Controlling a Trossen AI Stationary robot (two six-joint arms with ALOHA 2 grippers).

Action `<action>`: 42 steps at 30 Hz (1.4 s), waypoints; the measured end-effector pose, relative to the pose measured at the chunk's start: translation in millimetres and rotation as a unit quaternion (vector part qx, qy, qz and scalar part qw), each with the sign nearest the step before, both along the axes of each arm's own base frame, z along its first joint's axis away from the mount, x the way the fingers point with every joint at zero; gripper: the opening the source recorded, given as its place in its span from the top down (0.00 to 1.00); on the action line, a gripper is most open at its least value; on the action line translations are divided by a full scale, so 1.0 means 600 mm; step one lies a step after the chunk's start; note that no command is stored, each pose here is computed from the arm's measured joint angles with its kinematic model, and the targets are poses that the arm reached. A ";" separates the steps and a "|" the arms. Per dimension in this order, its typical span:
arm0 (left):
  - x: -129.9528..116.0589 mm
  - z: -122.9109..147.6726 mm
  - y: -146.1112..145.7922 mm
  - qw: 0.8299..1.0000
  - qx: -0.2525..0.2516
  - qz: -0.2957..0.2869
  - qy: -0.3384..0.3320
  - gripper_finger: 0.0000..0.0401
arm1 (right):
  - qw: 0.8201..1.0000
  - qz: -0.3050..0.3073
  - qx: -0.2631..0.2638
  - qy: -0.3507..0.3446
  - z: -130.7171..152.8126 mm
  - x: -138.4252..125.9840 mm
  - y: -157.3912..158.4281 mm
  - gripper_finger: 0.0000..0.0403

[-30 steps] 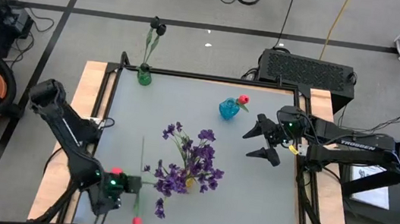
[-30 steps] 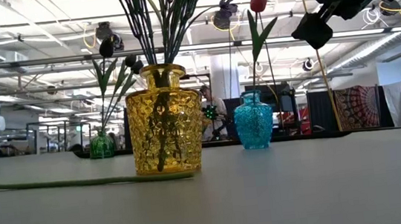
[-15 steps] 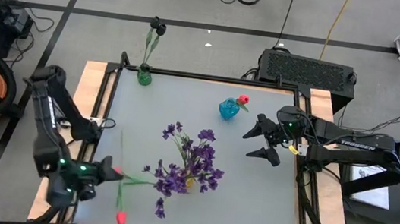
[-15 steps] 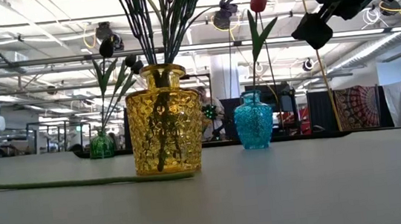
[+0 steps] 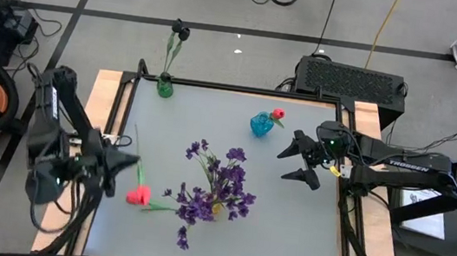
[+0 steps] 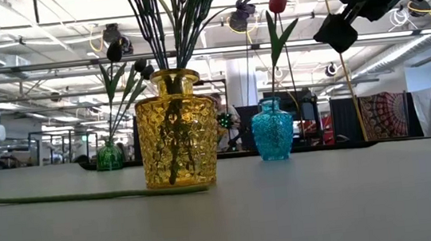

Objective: Sort flowers into vase by color
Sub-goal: Put the bottom pink flower into the blue vase

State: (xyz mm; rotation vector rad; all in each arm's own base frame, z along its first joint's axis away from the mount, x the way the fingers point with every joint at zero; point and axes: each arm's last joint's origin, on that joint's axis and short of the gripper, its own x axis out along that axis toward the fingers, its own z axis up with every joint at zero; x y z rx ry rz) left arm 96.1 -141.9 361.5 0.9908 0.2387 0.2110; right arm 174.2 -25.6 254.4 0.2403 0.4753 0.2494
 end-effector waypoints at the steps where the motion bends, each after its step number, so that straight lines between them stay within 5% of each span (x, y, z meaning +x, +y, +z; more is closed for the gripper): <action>1: 0.002 0.008 0.009 1.000 -0.012 0.010 -0.008 0.99 | 1.000 0.000 0.000 0.000 0.000 0.000 0.000 0.14; 7: 0.018 0.049 0.063 0.991 -0.095 0.079 -0.059 0.99 | 1.000 0.000 0.000 0.000 0.000 0.000 0.000 0.14; 14: 0.042 0.085 0.099 0.973 -0.192 0.066 -0.112 0.96 | 1.000 0.000 0.000 0.000 0.000 0.000 0.000 0.14; 33: 0.106 0.096 0.151 0.972 -0.161 0.099 -0.140 0.96 | 1.000 0.000 0.000 0.000 0.000 0.000 0.000 0.14; 42: 0.184 0.099 0.185 0.953 -0.178 0.119 -0.212 0.96 | 1.000 0.000 0.000 0.000 0.000 0.000 0.000 0.14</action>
